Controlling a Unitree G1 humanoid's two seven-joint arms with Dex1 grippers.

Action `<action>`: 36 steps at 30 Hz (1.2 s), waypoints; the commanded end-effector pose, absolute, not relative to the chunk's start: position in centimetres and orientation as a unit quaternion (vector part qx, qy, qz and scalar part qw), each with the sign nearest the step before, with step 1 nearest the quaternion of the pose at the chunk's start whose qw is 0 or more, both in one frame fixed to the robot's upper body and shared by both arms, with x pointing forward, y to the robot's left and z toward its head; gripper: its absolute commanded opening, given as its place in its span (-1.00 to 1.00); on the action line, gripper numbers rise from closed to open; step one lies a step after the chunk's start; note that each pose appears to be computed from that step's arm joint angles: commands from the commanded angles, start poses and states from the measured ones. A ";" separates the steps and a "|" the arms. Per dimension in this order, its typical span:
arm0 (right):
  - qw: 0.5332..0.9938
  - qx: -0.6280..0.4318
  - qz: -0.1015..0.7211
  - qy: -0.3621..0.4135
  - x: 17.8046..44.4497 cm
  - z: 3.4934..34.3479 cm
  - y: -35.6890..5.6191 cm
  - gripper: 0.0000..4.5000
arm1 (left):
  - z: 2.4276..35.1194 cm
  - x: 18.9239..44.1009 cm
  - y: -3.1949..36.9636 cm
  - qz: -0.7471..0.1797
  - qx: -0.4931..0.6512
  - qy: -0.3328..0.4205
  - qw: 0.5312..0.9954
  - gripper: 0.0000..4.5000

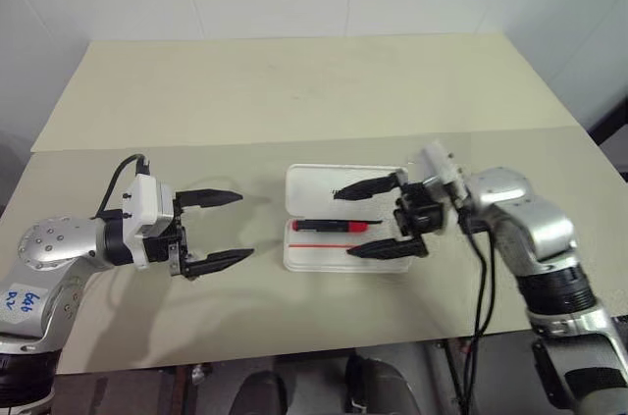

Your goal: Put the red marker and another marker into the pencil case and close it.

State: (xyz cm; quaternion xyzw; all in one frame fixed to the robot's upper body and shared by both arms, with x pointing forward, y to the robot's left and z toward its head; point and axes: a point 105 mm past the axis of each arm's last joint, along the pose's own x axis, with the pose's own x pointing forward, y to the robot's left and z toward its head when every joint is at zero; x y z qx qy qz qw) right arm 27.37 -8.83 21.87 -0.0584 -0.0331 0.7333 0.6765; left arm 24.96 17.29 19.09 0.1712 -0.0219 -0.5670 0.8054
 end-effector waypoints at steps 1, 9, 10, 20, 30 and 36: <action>0.747 -0.046 0.659 -0.075 29.4 26.3 -12.5 0.99 | 19.8 24.8 17.0 -0.570 0.176 -0.040 0.802 1.00; 0.856 -0.160 0.491 0.013 34.8 22.4 -23.2 0.99 | 19.9 24.8 15.9 -0.580 0.168 -0.049 0.796 1.00; 0.866 -0.163 0.473 0.025 35.2 21.7 -24.3 0.99 | 20.1 24.9 15.6 -0.580 0.167 -0.054 0.795 1.00; 0.927 -0.146 0.333 0.095 37.5 16.7 -30.5 0.99 | 22.7 26.4 12.9 -0.584 0.158 -0.090 0.791 1.00; 0.947 -0.129 0.259 0.137 37.4 14.4 -33.3 0.99 | 23.3 25.8 11.5 -0.603 0.168 -0.088 0.775 1.00; 0.955 -0.117 0.219 0.160 37.0 13.6 -34.8 0.99 | 23.4 25.7 11.5 -0.603 0.173 -0.091 0.774 1.00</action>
